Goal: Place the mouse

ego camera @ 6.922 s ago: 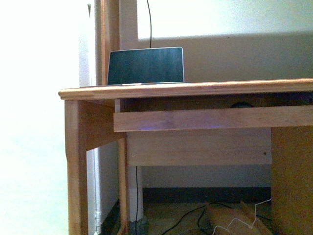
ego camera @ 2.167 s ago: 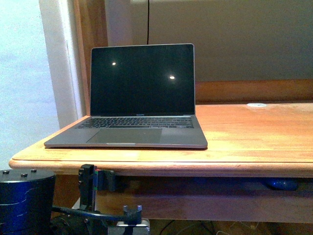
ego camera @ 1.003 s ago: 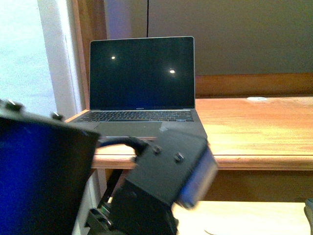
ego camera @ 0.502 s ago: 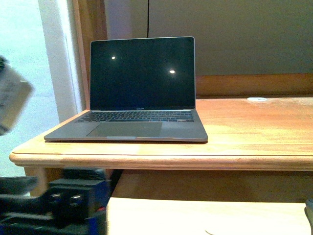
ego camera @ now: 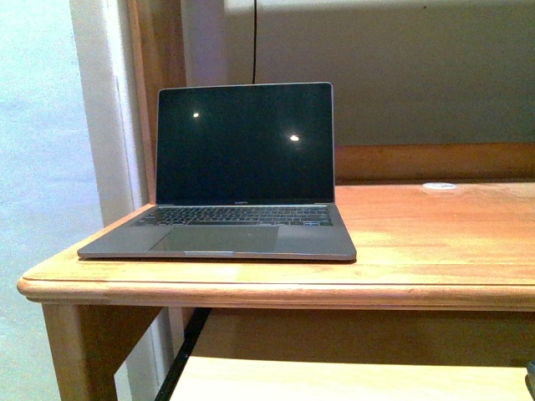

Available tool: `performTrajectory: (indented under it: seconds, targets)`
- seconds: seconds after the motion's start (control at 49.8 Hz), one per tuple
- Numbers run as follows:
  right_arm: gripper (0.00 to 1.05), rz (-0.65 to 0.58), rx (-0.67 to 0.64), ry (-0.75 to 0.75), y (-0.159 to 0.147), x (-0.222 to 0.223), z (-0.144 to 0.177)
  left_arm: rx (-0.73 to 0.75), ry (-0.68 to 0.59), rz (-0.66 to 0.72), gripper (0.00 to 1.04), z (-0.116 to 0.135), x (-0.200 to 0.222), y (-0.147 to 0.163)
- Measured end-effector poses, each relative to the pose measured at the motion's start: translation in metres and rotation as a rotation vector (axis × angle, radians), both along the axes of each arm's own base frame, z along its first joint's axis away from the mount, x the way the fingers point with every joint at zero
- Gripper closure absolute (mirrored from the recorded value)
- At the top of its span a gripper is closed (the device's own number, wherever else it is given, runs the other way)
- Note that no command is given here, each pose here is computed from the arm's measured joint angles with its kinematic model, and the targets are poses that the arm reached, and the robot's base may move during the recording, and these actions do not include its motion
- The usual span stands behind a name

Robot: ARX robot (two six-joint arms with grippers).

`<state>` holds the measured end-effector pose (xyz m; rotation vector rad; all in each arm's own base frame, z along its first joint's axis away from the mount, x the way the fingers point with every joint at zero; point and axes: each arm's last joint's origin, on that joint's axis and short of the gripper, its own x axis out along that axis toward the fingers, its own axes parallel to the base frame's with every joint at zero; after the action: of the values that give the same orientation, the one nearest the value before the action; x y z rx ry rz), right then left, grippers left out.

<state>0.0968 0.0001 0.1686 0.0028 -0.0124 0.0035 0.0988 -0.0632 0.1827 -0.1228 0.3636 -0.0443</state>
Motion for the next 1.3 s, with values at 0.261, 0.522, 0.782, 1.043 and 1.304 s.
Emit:
performTrajectory:
  seconds: [0.261, 0.522, 0.782, 1.043, 1.304]
  targets:
    - [0.07, 0.001, 0.0, 0.0, 0.0, 0.0, 0.0, -0.014, -0.096, 0.03, 0.14, -0.014, 0.0, 0.001]
    - [0.07, -0.002, 0.0, 0.0, 0.0, 0.0, 0.0, 0.048, -0.365, 0.036, 0.5, -0.014, -0.001, 0.022]
    - [0.07, 0.0, 0.0, 0.0, 0.0, 0.0, 0.0, 0.098, -0.369, 0.032, 0.89, -0.015, -0.002, 0.039]
    - [0.07, 0.241, 0.065, 0.408, 0.031, 0.022, 0.022, 0.108, -0.369, 0.031, 1.02, -0.016, -0.001, 0.052]
    - [0.07, 0.218, 0.011, 0.435, 0.052, 0.045, 0.044, 0.114, -0.369, 0.043, 1.02, -0.016, -0.001, 0.063]
